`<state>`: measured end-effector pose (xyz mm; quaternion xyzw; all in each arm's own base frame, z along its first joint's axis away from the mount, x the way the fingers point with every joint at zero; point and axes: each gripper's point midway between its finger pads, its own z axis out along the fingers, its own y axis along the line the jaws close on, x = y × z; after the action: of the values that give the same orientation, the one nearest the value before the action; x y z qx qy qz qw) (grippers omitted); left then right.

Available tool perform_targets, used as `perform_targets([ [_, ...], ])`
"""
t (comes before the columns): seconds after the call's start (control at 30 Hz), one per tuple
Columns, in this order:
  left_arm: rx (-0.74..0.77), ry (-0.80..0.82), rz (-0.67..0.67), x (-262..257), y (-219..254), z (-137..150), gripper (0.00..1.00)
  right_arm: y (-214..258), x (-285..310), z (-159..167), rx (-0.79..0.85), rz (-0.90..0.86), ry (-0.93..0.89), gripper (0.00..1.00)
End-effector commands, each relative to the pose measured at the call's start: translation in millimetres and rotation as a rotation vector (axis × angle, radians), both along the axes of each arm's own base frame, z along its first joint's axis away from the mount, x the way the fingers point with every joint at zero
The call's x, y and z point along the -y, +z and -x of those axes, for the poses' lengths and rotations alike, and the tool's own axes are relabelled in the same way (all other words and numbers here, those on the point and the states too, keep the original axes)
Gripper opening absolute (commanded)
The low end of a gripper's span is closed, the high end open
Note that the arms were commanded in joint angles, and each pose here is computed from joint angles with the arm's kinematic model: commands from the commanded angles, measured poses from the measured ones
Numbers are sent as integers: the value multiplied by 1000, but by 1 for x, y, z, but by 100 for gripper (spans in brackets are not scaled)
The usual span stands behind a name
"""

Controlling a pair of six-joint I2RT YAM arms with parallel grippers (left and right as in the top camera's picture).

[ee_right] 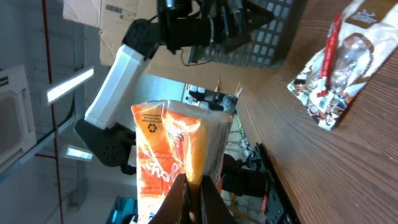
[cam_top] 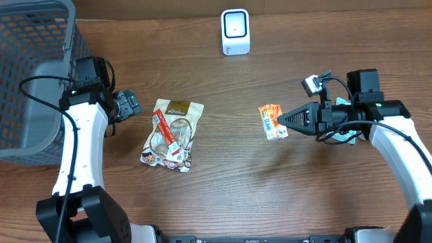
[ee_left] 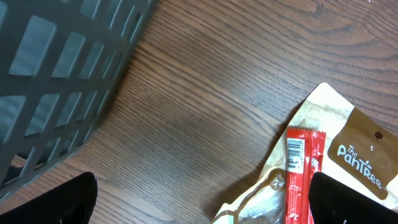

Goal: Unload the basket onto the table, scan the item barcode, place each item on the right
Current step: 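Lift the orange pack and carry it up to the white scanner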

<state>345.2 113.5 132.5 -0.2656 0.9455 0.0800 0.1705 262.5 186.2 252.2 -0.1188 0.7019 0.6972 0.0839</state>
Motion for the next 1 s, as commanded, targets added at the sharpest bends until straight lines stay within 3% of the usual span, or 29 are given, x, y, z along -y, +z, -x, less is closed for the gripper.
perform_targets([
  [0.0,7,-8,-18,-2,5,-1,100,28,2,11,83,-35,9,4],
  [0.83,7,-8,-18,-2,5,-1,100,45,2,17,214,-34,8,4],
  [0.97,7,-8,-18,-2,5,-1,100,13,4,-6,228,165,-99,4],
])
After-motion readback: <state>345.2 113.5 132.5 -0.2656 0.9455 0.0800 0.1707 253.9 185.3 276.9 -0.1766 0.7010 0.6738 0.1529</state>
